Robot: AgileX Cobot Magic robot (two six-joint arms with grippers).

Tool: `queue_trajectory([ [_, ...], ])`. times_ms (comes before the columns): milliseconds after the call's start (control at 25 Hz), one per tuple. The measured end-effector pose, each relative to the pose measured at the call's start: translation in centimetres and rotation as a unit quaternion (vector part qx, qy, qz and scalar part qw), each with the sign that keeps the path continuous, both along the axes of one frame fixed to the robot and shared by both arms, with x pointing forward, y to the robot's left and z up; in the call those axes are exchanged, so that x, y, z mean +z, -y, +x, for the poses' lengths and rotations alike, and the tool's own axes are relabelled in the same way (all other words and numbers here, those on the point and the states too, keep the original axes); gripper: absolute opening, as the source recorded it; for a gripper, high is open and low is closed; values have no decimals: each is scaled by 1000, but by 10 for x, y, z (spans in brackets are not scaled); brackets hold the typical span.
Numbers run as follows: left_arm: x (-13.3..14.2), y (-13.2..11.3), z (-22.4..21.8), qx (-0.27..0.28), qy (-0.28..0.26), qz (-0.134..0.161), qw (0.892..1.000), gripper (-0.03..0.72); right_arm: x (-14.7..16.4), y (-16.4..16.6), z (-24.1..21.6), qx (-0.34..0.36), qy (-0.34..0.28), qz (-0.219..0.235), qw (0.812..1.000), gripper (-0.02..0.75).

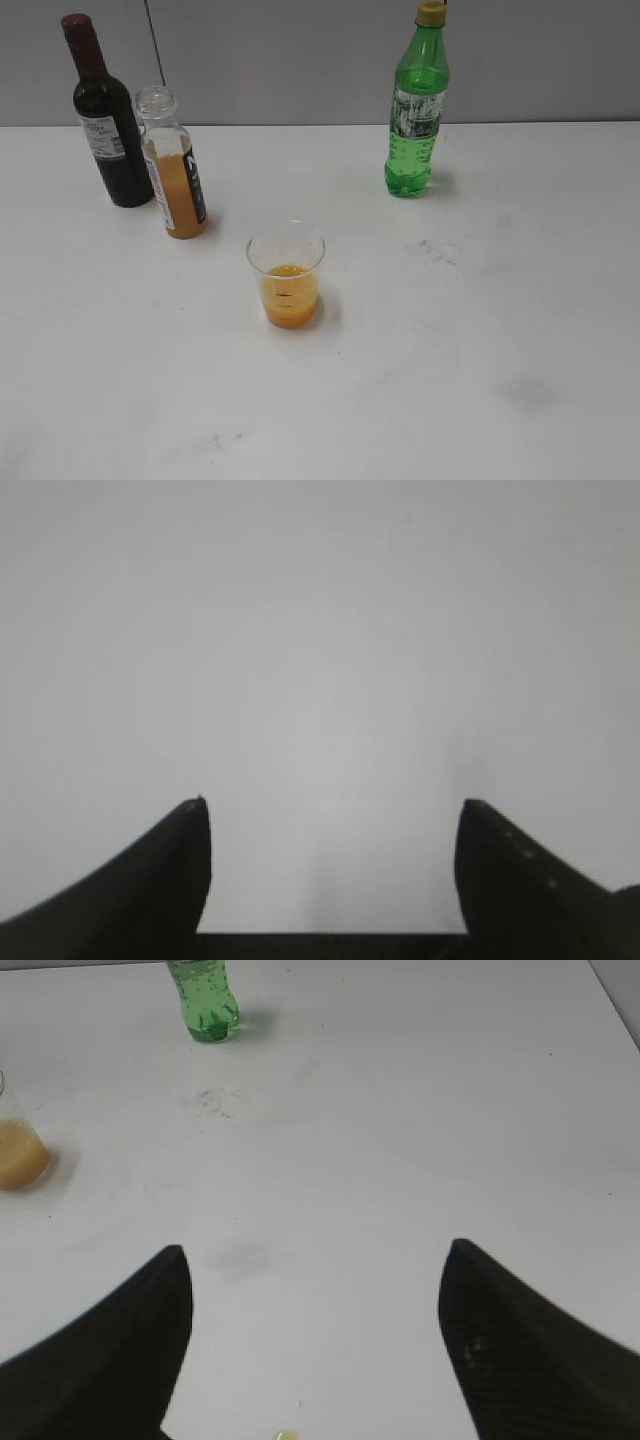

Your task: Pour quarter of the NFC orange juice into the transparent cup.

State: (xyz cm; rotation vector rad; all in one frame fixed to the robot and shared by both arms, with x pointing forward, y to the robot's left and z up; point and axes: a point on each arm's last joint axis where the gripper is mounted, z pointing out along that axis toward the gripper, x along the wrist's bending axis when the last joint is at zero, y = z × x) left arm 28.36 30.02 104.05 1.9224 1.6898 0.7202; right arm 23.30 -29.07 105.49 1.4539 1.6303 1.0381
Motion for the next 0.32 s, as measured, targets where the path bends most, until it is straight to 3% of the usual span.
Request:
queue_trajectory([
  [320, 6, 1, -42, 3, 143, -1, 990, 575, 0, 0, 0, 0, 0, 0, 1000, 589],
])
